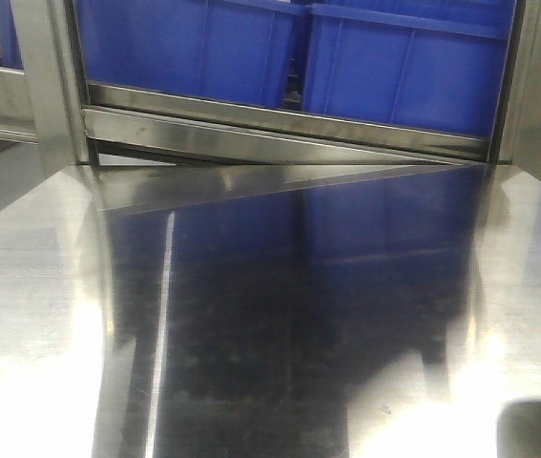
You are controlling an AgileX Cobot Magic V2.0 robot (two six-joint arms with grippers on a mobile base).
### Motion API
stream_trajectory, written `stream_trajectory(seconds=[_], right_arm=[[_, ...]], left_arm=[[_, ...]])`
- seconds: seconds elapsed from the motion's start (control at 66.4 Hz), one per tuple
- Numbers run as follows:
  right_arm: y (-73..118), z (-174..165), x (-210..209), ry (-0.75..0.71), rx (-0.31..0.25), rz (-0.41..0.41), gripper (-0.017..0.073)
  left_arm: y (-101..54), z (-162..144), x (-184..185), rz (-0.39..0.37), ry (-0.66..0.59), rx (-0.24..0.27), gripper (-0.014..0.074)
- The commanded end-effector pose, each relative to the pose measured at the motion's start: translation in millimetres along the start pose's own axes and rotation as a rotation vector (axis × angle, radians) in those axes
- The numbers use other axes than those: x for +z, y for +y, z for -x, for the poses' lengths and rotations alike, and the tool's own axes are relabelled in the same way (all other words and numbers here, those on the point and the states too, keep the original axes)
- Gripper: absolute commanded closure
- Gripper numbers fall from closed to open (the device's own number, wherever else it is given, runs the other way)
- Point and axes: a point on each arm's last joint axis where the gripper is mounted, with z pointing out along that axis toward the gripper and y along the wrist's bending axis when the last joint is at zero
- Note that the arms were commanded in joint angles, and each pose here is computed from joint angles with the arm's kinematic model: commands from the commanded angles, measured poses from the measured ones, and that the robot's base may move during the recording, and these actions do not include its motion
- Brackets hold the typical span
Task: Move white bin to right shelf second layer
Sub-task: 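Lift the white bin off the table with the right gripper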
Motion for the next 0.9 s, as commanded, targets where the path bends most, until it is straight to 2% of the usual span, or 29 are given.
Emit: stream_trajectory(seconds=[0.0,0.12,0.888], right_arm=[[0.2,17.6,-5.7,-0.138,0.054,0.006,0.0451],[-0.1,18.1,-5.8,-0.144,0.125,0.007,0.0451],[-0.2,18.1,-5.8,-0.144,0.124,0.006,0.0451]], left_arm=[[-0.3,-4.4,0.2,-0.007,-0.058,-0.01,0.0509],[-0.3,-4.4,0.2,-0.007,-0.058,-0.01,0.0509],[-0.3,-4.4,0.2,-0.007,-0.058,-0.01,0.0509]])
